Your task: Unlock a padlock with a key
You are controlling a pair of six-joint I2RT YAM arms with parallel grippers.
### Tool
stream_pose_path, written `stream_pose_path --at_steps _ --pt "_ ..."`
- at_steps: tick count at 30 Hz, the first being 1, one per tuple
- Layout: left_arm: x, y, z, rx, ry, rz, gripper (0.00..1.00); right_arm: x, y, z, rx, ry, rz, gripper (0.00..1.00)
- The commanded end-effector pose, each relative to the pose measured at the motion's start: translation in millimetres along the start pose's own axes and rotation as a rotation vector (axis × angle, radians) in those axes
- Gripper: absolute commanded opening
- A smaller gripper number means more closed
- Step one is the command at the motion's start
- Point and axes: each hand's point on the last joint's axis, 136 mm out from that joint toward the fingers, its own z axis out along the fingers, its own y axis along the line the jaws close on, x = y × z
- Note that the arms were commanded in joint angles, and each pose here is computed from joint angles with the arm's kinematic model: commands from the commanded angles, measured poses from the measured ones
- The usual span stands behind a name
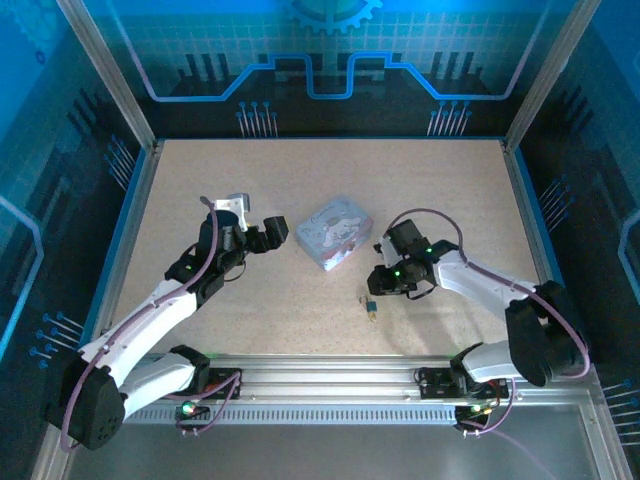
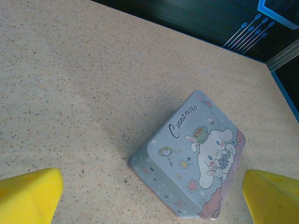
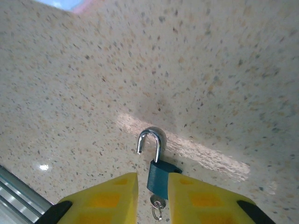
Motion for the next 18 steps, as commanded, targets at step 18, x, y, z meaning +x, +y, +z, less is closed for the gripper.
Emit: stream_pose_path --at_steps 18 --pt "-27 -2 -18 -0.024 -0.061 0.051 0.99 -59 -61 -138 0.253 -0.492 -0.036 0.43"
